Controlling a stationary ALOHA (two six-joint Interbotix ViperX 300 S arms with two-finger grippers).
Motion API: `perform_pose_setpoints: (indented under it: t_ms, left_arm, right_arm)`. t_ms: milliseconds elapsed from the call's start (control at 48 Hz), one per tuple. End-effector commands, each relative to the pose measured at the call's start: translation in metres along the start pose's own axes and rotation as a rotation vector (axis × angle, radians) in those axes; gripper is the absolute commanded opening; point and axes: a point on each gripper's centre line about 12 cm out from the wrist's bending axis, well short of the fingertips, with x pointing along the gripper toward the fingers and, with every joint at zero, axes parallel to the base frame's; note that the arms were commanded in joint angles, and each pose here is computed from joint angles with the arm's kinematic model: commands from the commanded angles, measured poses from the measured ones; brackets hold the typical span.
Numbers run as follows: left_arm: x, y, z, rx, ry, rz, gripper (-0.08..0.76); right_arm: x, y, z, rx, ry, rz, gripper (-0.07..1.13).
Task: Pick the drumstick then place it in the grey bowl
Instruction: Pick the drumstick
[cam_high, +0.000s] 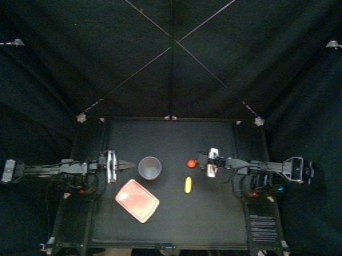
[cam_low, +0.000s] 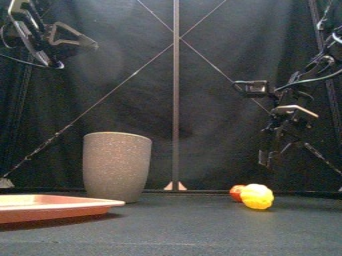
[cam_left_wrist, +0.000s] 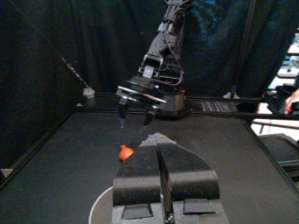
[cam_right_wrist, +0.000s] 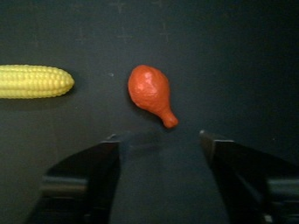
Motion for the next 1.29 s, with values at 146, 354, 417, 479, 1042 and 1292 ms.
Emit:
perform_pose_setpoints:
  t_ms: [146,354,417,479,1042,1292]
  left_arm:
    - [0.002,0.0,0.005,0.009,-0.02,0.001,0.052]
    - [0.001,0.0,0.003,0.019,-0.014,-0.002,0.052]
    - [0.001,0.0,0.002,0.019,-0.011,-0.002,0.052]
    - [0.001,0.0,0.0,0.019,-0.006,-0.002,0.052]
    - [0.0,0.0,-0.005,0.007,0.005,-0.001,0.052]
    - [-0.001,0.0,-0.006,-0.002,0.005,0.002,0.052]
  right_arm:
    - [0.028,-0.005,0.004,-0.005,0.062,0.007,1.04]
    - [0.056,-0.012,0.006,0.007,0.088,0.01,1.04]
    - [0.063,-0.016,0.007,0.015,0.092,0.007,1.04]
    - [0.068,-0.019,0.008,0.02,0.095,0.004,1.04]
    - [0.083,-0.013,0.001,0.123,0.142,0.033,0.61]
    - [0.072,-0.012,0.018,0.117,0.082,0.03,0.53]
